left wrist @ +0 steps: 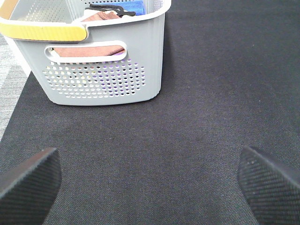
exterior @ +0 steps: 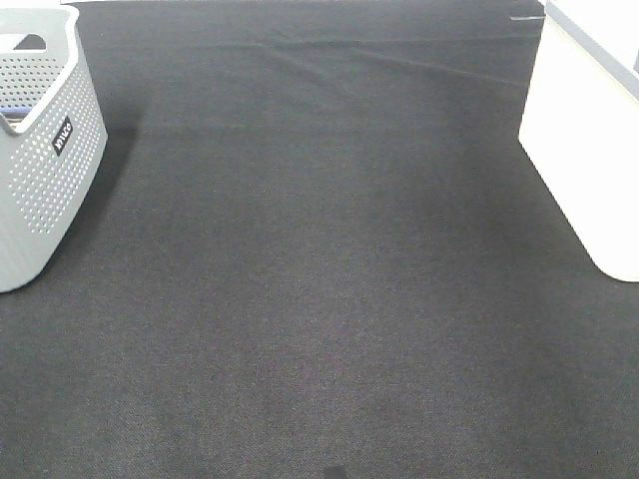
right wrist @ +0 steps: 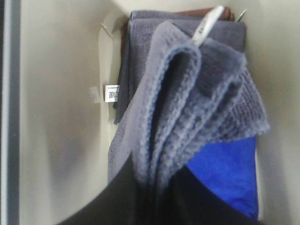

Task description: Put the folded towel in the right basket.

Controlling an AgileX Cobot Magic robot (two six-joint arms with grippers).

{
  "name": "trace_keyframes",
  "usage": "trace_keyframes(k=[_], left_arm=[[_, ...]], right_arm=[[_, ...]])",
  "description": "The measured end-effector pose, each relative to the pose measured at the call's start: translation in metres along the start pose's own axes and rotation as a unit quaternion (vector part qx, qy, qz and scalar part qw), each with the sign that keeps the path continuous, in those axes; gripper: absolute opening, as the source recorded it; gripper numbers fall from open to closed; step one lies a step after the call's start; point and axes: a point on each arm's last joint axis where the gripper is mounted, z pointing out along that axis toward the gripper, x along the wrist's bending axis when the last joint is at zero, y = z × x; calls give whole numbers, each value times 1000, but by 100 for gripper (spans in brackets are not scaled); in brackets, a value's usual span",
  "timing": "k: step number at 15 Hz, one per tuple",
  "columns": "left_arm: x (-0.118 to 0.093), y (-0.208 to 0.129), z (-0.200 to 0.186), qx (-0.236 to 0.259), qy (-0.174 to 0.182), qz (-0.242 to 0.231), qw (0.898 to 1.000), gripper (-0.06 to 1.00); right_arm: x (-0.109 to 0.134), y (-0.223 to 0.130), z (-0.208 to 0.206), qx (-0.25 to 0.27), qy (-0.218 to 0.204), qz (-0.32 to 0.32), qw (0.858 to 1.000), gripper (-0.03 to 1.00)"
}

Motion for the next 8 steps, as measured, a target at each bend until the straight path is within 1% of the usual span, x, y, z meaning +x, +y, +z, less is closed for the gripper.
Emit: trace_keyframes(k=[1,2,3,4,5,6,8], left_arm=[[0,0,0,0,0,0,1000,97],[0,0,0,0,0,0,1000,97],[0,0,0,0,0,0,1000,97],[0,0,0,0,0,0,1000,97],[0,0,0,0,0,0,1000,97],[0,0,0,0,0,0,1000,97],[0,0,0,0,0,0,1000,97]], right_arm=[[0,0,0,0,0,0,1000,13],[-1,-1,5,5,1,7,1000,23],[-1,-2,10,10,2,16,1000,39],[-2,-2,10,11,2,18,1000,59],[-1,-2,10,11,2,17,1000,64],[1,-1,10,10,4,16,1000,67],[13,1,5,4,12,6,1000,69]])
